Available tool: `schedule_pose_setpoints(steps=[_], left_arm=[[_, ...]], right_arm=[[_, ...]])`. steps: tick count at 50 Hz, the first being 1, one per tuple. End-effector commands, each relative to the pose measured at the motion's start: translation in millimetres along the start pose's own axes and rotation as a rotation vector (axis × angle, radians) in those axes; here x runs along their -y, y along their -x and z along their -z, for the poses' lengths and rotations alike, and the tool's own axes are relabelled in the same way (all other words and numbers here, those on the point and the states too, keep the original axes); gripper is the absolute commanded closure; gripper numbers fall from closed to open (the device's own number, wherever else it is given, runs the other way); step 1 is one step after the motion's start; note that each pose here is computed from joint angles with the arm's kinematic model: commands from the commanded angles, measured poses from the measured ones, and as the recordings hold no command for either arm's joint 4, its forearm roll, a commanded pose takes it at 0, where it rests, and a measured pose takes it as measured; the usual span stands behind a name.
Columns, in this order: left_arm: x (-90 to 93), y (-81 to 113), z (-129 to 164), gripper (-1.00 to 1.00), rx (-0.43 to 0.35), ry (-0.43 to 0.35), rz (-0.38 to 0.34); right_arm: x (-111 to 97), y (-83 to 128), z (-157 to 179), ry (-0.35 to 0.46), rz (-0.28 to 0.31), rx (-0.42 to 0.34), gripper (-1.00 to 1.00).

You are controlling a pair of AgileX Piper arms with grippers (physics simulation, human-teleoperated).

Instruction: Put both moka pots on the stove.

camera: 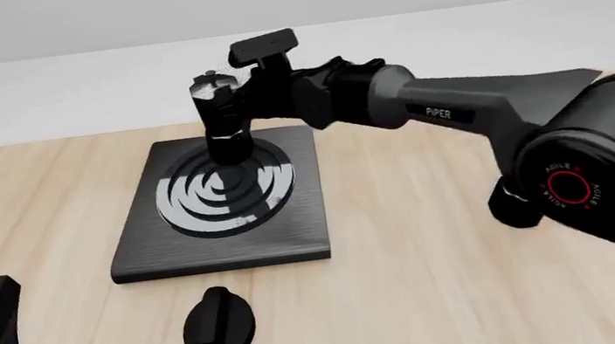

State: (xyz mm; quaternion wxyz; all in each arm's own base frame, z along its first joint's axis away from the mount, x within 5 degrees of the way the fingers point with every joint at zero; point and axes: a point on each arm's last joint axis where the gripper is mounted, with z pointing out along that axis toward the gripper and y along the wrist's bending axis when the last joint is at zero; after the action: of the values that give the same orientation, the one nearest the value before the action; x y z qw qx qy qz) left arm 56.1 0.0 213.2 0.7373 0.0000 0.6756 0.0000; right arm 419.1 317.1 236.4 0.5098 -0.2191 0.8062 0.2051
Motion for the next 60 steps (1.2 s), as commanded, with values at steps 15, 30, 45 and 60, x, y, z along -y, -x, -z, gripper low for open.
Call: schedule_pose_setpoints(steps=[15, 30, 45, 60], left_arm=[[0.0, 0.0, 0.0, -1.00, 0.000, 0.000, 0.000], [0.0, 0.0, 0.0, -1.00, 0.000, 0.000, 0.000], [0.0, 0.0, 0.0, -1.00, 0.000, 0.000, 0.000], [0.0, 0.0, 0.0, -1.00, 0.000, 0.000, 0.000]], right_arm=[[-3.2, -2.0, 88.8, 0.013, -0.039, 0.045, -1.00], [16.6, 3.7, 205.8, -0.027, -0.069, 0.148, -1.00], [51.7, 11.9, 342.5, -0.208, -0.015, 0.296, -1.00], [66.7, -8.8, 396.3, -0.357, -0.066, 0.305, -1.00]])
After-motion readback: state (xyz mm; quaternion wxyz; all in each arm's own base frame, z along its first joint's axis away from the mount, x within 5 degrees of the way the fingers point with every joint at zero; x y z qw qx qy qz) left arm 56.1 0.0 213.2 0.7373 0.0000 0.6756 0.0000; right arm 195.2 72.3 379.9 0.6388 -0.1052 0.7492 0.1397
